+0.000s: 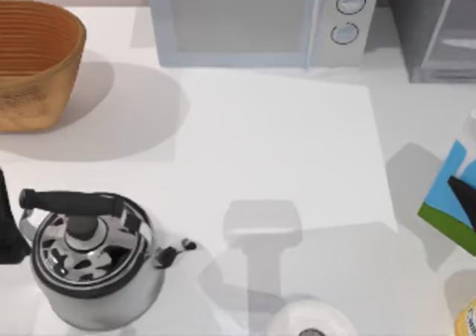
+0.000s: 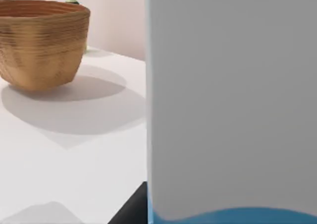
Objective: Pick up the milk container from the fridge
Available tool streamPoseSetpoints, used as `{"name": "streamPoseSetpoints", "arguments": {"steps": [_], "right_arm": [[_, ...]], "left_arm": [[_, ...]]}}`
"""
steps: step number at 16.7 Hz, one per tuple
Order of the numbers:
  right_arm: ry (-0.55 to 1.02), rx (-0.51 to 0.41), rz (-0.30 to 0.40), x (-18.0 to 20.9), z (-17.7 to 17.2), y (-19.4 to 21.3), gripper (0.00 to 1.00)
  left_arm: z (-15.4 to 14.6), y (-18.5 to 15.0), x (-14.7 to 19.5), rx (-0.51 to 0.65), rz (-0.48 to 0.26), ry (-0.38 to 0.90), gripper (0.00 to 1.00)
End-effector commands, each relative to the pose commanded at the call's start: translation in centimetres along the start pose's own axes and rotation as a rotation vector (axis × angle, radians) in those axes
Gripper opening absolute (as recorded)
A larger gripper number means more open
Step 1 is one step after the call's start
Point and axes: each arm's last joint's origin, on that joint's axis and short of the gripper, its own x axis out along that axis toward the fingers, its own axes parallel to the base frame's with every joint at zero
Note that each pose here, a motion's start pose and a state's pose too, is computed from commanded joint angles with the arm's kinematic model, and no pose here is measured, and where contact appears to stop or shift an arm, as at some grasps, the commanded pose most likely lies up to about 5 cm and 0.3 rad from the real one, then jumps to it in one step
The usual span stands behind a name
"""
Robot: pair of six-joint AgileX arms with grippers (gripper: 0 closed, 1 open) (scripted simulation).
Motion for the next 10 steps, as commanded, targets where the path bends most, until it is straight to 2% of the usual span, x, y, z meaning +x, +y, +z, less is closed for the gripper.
{"name": "streamPoseSetpoints", "arguments": {"steps": [4,10], "right_arm": [[0.003,0.005,0.008,0.2,-0.2,0.2,0.0],[0.003,0.002,0.014,3.1,-1.8,-0.2,0.0]], "left_arm": [[0.0,0.0,0.0,0.0,0.0,0.0,1.0],[0.0,0.0,0.0,0.0,0.0,0.0,1.0]]}}
